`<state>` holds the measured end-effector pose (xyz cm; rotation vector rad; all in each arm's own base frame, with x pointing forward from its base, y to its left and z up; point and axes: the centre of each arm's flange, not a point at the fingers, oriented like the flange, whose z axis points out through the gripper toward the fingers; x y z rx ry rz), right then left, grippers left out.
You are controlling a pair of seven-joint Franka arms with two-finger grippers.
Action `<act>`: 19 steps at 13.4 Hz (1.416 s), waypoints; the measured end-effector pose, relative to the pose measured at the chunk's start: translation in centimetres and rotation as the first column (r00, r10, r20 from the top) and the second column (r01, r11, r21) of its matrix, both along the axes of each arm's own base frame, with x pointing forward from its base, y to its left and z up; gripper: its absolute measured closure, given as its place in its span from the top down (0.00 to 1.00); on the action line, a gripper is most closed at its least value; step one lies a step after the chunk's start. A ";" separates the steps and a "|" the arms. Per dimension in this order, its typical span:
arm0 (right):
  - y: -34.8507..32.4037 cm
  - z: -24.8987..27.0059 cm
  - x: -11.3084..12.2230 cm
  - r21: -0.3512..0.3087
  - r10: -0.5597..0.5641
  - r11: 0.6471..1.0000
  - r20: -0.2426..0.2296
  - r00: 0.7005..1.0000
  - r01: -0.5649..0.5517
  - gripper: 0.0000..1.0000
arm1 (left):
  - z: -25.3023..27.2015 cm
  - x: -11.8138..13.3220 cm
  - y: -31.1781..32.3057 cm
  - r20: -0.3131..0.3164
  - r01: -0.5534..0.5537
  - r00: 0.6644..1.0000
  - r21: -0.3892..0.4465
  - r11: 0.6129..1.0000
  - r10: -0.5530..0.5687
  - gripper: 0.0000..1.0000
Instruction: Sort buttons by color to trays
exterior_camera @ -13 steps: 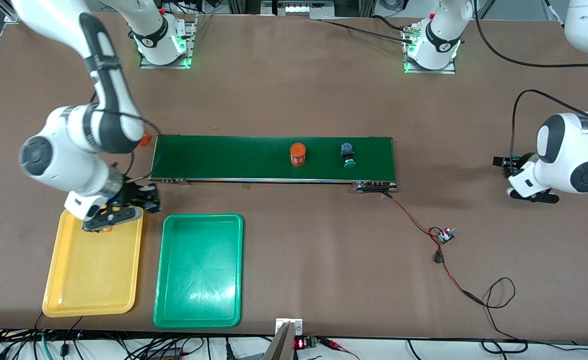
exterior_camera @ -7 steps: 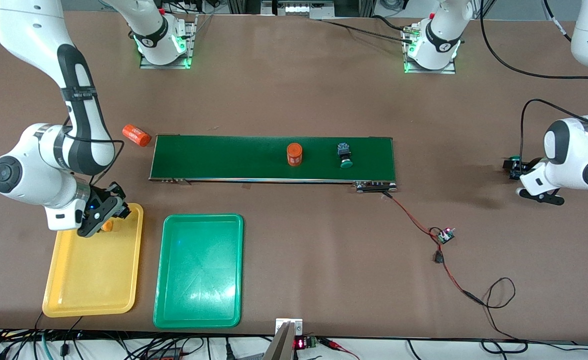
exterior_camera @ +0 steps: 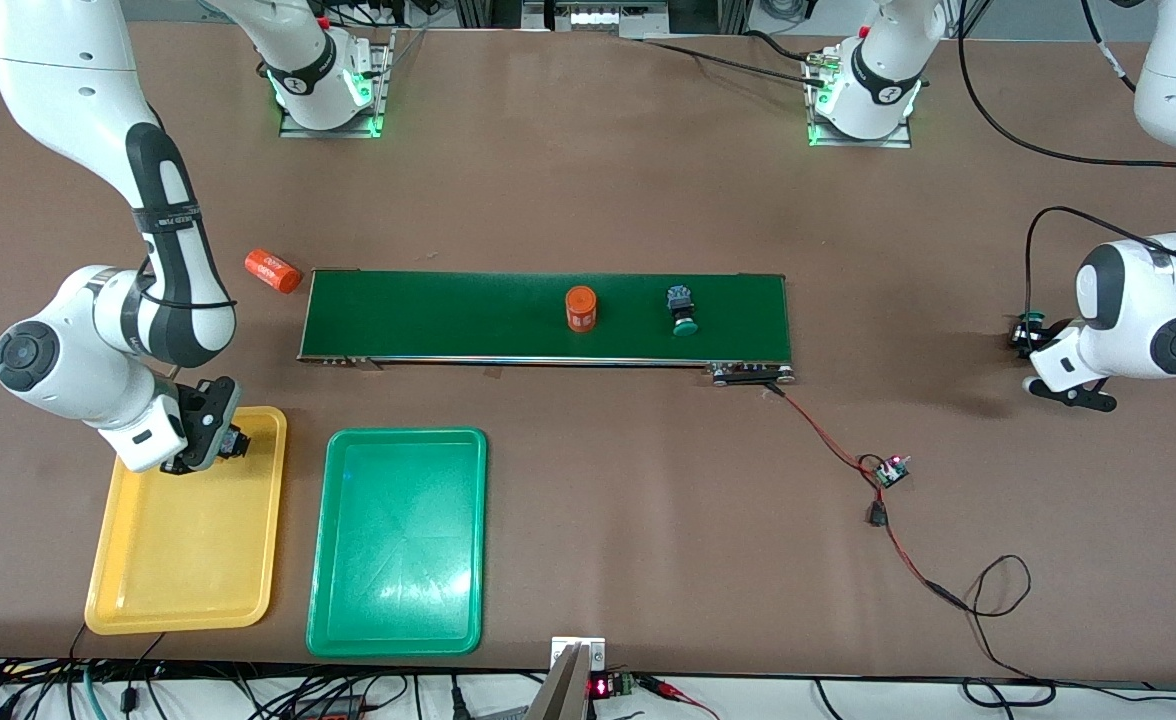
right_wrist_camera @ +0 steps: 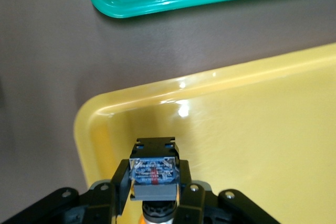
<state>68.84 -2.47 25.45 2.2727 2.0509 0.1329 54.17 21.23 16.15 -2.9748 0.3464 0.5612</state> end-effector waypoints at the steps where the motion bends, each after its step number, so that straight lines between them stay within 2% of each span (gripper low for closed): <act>1: 0.2 0.2 0.5 -0.015 0.065 0.998 0.036 0.997 -0.064 0.41 | 0.0 0.0 0.0 -0.003 -0.001 1.000 0.000 1.000 0.001 0.41; 2: 0.3 0.1 0.8 -0.030 0.119 0.993 0.058 0.991 -0.117 0.41 | 0.1 0.0 0.0 -0.012 -0.003 1.000 0.000 1.000 0.003 0.41; 5: 0.1 -1.4 1.1 -0.062 0.221 0.974 0.061 0.973 -0.218 0.41 | 3.1 1.3 -1.2 -0.036 0.004 0.999 -0.003 1.000 -0.004 0.41; 10: 0.2 -3.5 2.3 -0.085 0.273 0.960 0.058 0.960 -0.268 0.41 | 12.7 5.1 -7.8 -0.093 -0.063 0.994 -0.095 0.994 0.054 0.41; 12: 0.4 -3.4 2.6 -0.070 0.256 0.966 0.073 0.964 -0.251 0.56 | 14.7 6.0 -11.6 -0.121 -0.115 0.987 -0.083 0.990 0.104 0.41; 14: 0.6 -3.1 2.8 -0.030 0.214 0.977 0.088 0.973 -0.212 0.77 | 16.0 6.6 -16.6 -0.132 -0.156 0.980 -0.062 0.986 0.146 0.41; 16: 0.7 -2.4 2.6 0.011 0.154 0.988 0.057 0.987 -0.154 0.98 | 16.6 6.6 -21.1 -0.140 -0.188 0.975 -0.107 0.976 0.173 0.41; 19: 1.1 0.7 2.2 0.067 0.066 0.996 0.002 0.998 -0.066 1.00 | 16.9 6.6 -24.9 -0.183 -0.267 0.956 -0.221 0.938 0.229 0.41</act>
